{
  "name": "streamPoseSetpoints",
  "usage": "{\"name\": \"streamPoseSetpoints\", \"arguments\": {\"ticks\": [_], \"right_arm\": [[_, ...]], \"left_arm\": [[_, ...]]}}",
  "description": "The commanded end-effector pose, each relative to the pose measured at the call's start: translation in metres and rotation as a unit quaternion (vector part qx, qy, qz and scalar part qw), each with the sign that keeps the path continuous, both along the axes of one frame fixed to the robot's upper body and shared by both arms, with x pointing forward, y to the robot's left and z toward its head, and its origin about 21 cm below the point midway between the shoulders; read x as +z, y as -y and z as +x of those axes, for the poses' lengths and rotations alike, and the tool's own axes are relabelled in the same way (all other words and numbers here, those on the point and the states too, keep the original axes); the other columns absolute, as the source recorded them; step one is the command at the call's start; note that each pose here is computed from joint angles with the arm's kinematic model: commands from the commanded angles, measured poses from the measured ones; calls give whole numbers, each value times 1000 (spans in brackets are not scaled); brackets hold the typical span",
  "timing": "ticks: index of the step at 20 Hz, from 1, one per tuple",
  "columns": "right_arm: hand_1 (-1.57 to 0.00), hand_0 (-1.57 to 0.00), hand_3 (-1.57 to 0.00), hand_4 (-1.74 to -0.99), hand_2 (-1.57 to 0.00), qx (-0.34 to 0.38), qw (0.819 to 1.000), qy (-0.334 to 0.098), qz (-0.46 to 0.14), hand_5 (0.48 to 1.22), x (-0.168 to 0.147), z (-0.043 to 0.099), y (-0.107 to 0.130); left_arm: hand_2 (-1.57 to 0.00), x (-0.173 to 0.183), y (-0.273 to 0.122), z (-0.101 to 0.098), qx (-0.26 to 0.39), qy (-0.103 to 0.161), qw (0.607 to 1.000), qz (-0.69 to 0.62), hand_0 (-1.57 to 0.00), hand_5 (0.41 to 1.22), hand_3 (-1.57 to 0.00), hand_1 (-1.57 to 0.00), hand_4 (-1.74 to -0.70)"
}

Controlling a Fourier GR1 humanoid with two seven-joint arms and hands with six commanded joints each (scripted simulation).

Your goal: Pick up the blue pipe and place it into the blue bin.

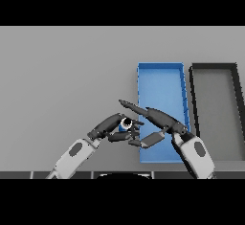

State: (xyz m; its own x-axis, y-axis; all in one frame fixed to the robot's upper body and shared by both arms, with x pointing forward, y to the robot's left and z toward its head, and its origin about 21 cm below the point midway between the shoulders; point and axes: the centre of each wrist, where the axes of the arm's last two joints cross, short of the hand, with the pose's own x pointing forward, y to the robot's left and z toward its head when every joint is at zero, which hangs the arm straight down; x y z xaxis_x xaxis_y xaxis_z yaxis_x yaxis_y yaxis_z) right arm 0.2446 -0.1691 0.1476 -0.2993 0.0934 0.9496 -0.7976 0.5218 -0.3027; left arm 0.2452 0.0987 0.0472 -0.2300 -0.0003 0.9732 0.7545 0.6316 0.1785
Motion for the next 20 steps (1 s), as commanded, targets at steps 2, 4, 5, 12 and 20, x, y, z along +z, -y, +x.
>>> {"name": "streamPoseSetpoints", "arguments": {"ticks": [2, 4, 5, 12, 20], "right_arm": [[1, 1, 1, -1227, 1, 21, 1000, 1, -5, 532, 2, 4, -13], [1, 1, 1, -1222, 1, 33, 999, 5, -9, 519, 4, 10, -27], [1, 1, 1, -1219, 1, 37, 999, 6, -10, 511, 7, 16, -32], [-699, -718, -635, -1430, -739, 92, 995, 12, -31, 522, 14, 29, -62], [-1425, -1428, -1370, -1441, -1431, 136, 990, 11, 36, 1019, 8, 30, -68]], "left_arm": [[-1571, -1, -2, -1, -5, -2, 1000, 1, -1571, 1221, -1532, -1571, -1741], [-1571, -2, -3, 0, -4, -5, 1000, 15, -1571, 1221, -1538, -1571, -1741], [-1571, -1, -4, -1, -4, 5, 1000, 17, -1571, 1221, -1538, -1571, -1741], [-680, 0, -10, 3, -11, 2, 992, 122, -818, 1221, -659, -706, -1480], [-1310, -3, -4, 4, 5, -12, 999, 30, -1404, 1221, -1364, -1390, -1697]]}}
